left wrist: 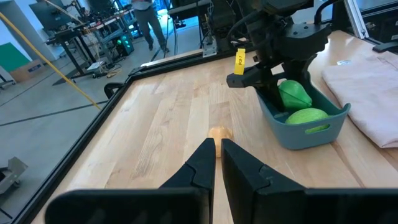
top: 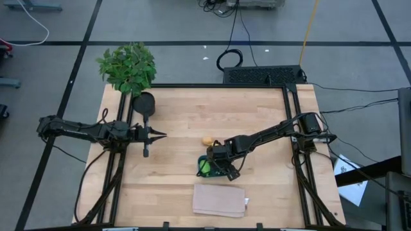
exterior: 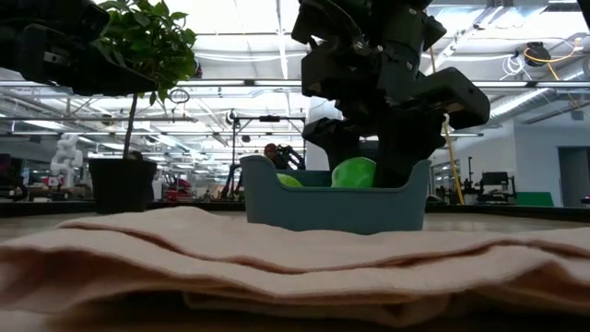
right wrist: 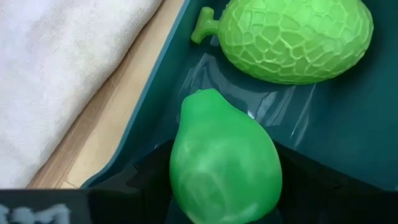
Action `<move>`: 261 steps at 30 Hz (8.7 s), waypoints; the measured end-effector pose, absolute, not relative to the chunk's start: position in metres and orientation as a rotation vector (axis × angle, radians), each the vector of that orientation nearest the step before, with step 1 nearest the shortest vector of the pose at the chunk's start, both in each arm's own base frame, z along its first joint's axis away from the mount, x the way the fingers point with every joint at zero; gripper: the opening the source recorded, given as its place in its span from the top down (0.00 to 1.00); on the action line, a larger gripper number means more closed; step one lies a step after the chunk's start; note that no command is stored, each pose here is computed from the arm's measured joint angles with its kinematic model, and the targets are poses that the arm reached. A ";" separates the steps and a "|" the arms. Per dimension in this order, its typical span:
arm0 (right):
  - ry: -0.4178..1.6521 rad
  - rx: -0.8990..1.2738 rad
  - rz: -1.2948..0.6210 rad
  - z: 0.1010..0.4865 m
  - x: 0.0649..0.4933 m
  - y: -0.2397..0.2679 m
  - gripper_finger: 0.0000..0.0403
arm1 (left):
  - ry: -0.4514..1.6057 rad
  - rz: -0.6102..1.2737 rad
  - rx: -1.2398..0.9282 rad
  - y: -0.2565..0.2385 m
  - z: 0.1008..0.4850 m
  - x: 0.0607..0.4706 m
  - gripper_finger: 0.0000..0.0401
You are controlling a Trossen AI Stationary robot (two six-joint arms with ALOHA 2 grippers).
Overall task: Pick and placing Produce into tupperware
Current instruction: Put the green pear into the blue bin, then adjust the blue bin, then put the brown potato into the blue bin
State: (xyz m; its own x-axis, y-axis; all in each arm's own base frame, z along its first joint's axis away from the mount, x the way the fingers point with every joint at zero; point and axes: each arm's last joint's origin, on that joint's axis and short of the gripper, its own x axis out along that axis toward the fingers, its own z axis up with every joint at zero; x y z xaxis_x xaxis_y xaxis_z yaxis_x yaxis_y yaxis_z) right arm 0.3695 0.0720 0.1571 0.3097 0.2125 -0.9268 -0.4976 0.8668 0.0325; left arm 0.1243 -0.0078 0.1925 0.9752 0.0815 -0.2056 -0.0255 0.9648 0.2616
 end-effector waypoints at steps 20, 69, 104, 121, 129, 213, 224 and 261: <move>1.193 -0.268 0.432 0.156 0.368 0.071 0.35 | 0.216 0.054 0.261 -0.008 0.193 0.124 0.92; 1.150 -0.385 0.161 0.188 0.345 0.030 0.99 | 0.244 0.057 0.206 -0.008 0.190 0.124 0.92; 1.027 -0.265 0.169 0.199 0.330 -0.033 1.00 | 0.265 0.055 0.219 -0.008 0.188 0.123 0.92; 1.023 -0.236 0.205 0.182 0.326 -0.030 1.00 | 0.267 0.065 0.221 -0.007 0.188 0.123 0.92; 1.029 -0.228 0.218 0.182 0.326 -0.023 1.00 | 0.268 0.065 0.221 -0.007 0.188 0.123 0.92; 1.038 -0.178 0.201 0.185 0.324 0.022 1.00 | 0.282 0.063 0.219 -0.007 0.186 0.123 0.92; 0.970 -0.177 0.191 0.205 0.318 0.020 1.00 | 0.281 0.063 0.219 -0.007 0.186 0.123 0.92; 0.195 -0.023 0.004 0.319 0.195 0.010 1.00 | 0.283 0.063 0.216 -0.007 0.186 0.123 0.92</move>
